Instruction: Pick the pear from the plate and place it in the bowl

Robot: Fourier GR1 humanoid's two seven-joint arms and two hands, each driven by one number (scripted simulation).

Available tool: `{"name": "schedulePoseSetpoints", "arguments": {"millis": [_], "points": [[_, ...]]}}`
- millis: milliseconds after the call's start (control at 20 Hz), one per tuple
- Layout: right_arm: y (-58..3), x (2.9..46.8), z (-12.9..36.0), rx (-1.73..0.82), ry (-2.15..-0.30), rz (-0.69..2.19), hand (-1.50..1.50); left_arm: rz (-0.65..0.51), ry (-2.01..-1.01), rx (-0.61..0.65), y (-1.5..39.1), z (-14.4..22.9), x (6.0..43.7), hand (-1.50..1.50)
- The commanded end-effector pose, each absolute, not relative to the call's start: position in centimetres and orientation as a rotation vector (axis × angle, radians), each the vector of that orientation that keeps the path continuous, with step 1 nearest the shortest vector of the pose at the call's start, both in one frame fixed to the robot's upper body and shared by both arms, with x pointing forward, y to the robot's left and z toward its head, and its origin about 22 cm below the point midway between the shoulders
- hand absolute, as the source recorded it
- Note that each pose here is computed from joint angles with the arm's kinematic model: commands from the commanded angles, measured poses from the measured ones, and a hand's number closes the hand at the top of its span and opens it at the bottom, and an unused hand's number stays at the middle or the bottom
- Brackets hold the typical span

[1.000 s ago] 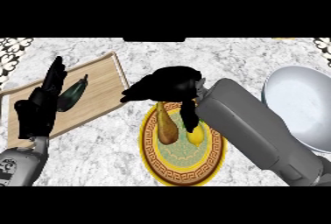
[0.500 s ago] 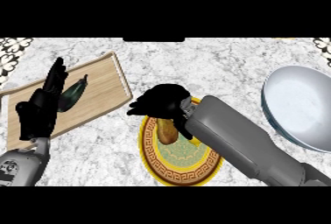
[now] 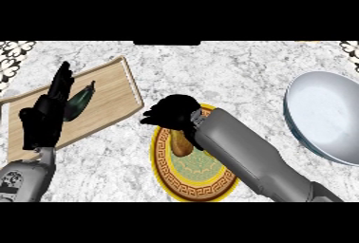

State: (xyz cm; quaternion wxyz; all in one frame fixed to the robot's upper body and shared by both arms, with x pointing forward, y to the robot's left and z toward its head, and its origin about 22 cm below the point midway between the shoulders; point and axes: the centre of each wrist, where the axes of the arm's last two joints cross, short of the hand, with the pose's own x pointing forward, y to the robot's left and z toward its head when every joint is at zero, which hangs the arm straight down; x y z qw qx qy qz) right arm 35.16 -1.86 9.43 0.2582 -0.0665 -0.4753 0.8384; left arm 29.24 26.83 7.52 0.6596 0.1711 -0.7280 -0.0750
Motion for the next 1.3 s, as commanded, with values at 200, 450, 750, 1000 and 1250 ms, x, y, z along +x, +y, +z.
{"name": "schedulePoseSetpoints", "arguments": {"millis": [200,450,750,1000,1250], "points": [[-2.0,35.1,4.2,-0.163,-1.279,2.273,-1.50,-0.163,-1.640,0.379,25.4,9.8,29.2,0.00],[-1.1,36.3,5.4,-0.217,-1.245,2.359,1.50,-0.183,-1.658,0.365,25.9,7.1,29.0,0.00],[-2.0,36.0,3.8,-0.141,-1.391,2.408,1.50,-0.177,-1.653,0.370,26.6,10.0,28.9,0.00],[-1.8,36.4,4.4,-0.109,-1.404,2.367,1.50,-0.168,-1.660,0.375,25.4,8.1,28.7,0.00],[-6.8,36.9,0.7,-0.329,-1.201,1.695,1.50,-0.151,-1.630,0.380,26.4,7.2,28.3,0.00]]}}
